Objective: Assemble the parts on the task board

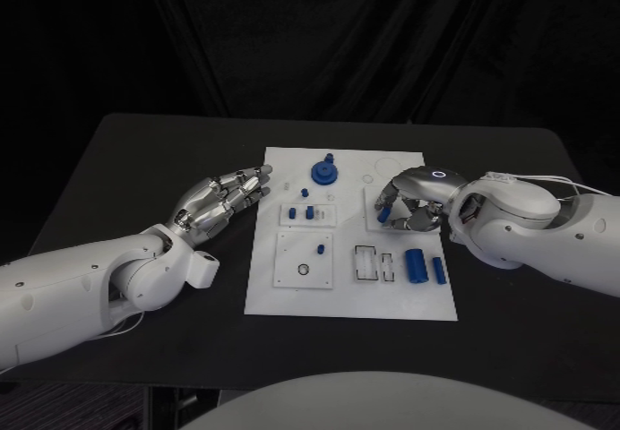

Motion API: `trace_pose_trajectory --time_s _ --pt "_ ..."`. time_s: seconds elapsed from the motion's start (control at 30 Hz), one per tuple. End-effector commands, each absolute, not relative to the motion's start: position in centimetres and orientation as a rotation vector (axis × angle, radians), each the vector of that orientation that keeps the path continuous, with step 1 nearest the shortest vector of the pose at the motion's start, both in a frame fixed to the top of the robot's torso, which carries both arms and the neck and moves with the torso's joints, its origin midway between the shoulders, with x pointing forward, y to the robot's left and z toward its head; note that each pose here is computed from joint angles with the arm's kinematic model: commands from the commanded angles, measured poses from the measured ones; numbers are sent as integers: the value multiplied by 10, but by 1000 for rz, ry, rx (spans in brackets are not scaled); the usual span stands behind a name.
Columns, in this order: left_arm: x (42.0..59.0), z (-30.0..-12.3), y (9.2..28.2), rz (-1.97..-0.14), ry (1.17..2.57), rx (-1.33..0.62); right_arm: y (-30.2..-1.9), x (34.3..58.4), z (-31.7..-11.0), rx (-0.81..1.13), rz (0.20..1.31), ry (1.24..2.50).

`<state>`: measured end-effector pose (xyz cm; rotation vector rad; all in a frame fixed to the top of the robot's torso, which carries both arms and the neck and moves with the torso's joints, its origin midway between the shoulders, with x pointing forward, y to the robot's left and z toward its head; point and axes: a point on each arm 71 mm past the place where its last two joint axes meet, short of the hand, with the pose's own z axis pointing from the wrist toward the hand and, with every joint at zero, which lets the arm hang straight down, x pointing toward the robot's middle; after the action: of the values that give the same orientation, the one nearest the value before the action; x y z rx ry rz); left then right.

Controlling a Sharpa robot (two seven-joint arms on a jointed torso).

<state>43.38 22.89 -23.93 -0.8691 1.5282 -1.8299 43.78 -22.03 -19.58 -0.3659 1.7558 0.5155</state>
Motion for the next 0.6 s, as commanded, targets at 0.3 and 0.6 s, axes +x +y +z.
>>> trace_pose_trajectory --time_s 0.3,0.6 --pt "431 -241 228 -1861 1512 -861 -215 437 -204 -378 537 1759" --pt "429 -245 228 -1860 1521 -872 -215 437 -200 -360 557 1711"
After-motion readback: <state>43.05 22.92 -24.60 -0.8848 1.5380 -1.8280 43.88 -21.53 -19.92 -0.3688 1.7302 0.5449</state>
